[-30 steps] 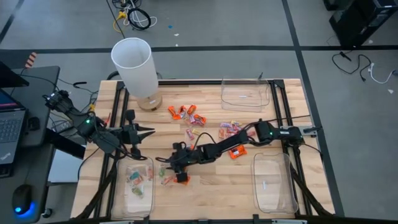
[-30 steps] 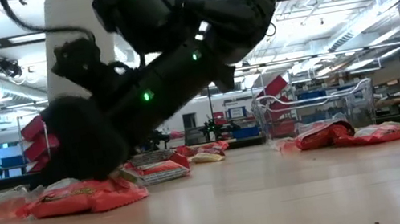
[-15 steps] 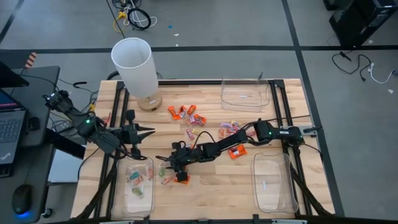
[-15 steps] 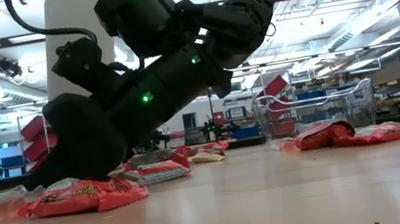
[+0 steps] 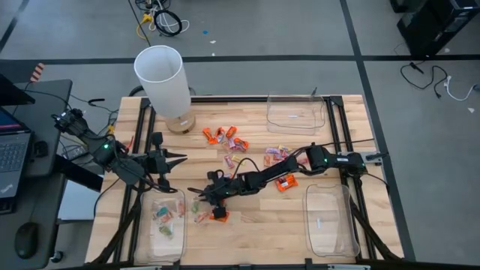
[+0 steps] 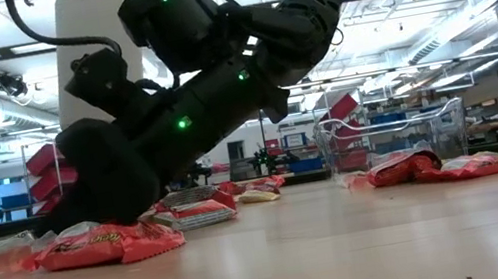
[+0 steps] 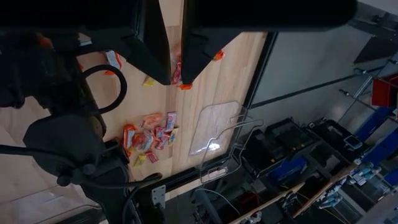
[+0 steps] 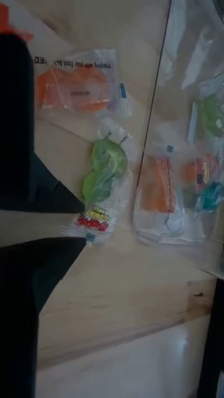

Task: Sort candy
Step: Put the green gummy into the bottom left transparent bin

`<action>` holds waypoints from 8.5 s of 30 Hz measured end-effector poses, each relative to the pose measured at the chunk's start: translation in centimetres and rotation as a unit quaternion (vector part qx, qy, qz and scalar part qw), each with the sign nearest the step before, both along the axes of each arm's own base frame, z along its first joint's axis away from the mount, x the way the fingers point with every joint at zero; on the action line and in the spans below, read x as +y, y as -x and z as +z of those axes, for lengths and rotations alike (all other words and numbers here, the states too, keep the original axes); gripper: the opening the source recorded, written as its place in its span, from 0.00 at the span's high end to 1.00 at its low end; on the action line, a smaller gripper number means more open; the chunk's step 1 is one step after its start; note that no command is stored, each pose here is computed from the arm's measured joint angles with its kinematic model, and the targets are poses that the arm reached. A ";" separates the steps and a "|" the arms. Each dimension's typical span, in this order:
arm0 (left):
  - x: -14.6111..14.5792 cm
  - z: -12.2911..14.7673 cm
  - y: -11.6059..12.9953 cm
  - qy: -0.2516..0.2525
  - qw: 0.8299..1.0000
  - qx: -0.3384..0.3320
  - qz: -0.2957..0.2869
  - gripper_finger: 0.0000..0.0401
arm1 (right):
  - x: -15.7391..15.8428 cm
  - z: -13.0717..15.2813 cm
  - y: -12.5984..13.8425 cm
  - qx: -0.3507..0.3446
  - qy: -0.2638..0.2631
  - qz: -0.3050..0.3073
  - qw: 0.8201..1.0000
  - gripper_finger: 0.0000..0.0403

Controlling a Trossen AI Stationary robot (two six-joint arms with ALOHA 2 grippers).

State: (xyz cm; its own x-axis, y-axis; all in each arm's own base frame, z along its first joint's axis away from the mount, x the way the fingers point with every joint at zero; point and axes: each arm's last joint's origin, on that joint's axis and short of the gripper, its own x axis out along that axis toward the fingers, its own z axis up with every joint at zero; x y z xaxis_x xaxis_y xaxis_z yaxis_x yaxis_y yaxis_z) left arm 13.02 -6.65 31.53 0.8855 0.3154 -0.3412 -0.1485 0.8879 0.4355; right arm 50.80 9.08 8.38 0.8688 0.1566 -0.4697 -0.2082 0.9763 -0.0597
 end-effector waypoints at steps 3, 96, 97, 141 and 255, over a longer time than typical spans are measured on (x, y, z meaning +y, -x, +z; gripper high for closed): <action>0.0 0.0 0.0 0.000 1.000 0.000 0.000 0.90 | -0.1 -0.3 0.0 0.006 0.002 0.002 1.000 0.96; -3.2 -13.6 -14.0 0.307 0.863 0.385 0.113 1.00 | -2.3 13.3 17.4 -0.040 0.021 -0.141 0.989 1.00; -3.2 -13.6 -14.0 0.309 0.862 0.384 0.116 1.00 | -2.3 13.3 17.4 -0.040 0.021 -0.141 0.989 1.00; -3.5 -14.3 -14.4 0.273 0.802 0.514 0.135 1.00 | -2.6 13.8 17.1 -0.067 0.023 -0.141 0.987 1.00; 0.9 -14.8 -15.6 0.363 0.758 0.278 0.465 0.67 | -2.7 13.9 17.0 -0.073 0.001 -0.159 0.984 0.91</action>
State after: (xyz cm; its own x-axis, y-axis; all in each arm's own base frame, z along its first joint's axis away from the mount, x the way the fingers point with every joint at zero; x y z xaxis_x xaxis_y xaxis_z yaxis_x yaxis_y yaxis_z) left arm 28.59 -5.73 16.78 0.0515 0.2663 -0.9625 -0.8302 0.5471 0.1069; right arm 33.76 6.35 22.26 0.9322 -0.1361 -0.3354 0.1197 0.9904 -0.0692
